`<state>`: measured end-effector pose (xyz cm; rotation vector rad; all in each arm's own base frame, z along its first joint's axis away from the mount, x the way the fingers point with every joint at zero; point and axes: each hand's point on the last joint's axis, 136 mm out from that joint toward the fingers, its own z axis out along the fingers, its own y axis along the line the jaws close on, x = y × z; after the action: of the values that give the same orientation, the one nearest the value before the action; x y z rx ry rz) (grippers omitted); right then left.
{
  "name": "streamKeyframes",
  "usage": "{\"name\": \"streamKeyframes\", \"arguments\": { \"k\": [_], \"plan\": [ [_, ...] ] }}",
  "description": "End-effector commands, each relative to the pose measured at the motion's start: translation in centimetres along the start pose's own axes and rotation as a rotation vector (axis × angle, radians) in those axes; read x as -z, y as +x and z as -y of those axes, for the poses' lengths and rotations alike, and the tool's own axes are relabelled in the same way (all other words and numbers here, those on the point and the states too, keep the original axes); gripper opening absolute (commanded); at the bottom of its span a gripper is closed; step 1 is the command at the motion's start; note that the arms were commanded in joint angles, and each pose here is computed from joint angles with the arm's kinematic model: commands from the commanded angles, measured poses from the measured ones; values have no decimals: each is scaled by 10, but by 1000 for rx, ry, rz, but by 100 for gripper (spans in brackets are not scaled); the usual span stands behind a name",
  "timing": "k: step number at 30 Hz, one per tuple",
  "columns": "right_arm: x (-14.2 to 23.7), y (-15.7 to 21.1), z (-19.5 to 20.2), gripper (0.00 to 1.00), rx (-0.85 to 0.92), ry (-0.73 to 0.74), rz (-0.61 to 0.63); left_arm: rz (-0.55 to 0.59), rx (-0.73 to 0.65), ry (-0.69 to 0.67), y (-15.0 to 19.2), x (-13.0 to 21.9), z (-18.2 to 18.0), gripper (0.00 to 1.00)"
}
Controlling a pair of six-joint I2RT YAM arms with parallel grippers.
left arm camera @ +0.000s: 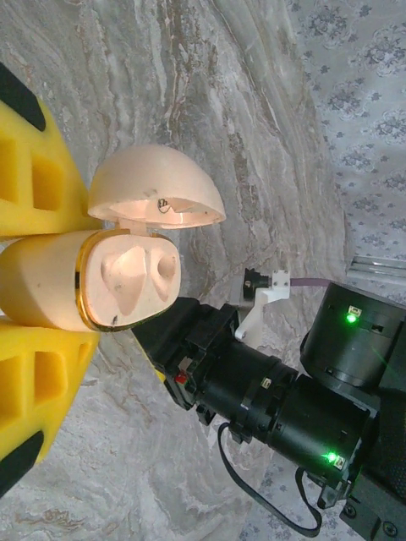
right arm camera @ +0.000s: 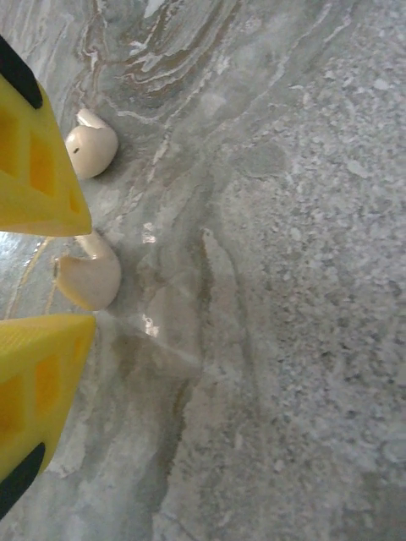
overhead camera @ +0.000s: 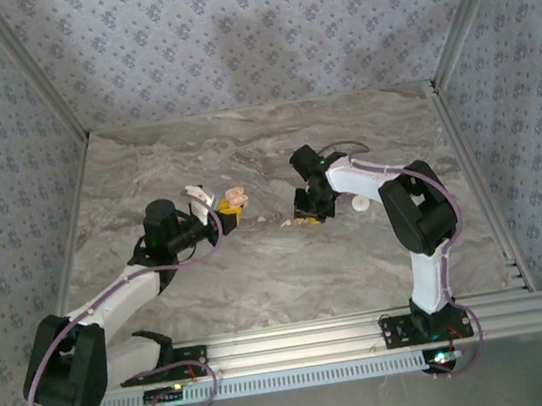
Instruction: Insert the wireless bluetooth earbuds into the charging case
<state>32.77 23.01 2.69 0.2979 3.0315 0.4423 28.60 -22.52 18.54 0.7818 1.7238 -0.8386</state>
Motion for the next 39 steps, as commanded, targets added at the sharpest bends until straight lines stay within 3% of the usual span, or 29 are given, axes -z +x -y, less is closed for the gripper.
{"name": "streamKeyframes", "arguments": {
  "k": [1,11,19,29,39],
  "plan": [
    [-3,-9,-3,30,4,1,8,28,-20,-4,-17,3,-1,21],
    [-4,-13,2,20,22,26,19,24,-19,1,-17,2,0,21],
    [5,-16,3,18,57,12,59,7,-11,13,-11,-1,0,21],
    [41,-17,2,19,177,-76,259,-23,-47,100,13,-20,17,21],
    [109,-10,-10,20,347,-181,489,12,-72,165,9,-52,28,20]
  ]
}}
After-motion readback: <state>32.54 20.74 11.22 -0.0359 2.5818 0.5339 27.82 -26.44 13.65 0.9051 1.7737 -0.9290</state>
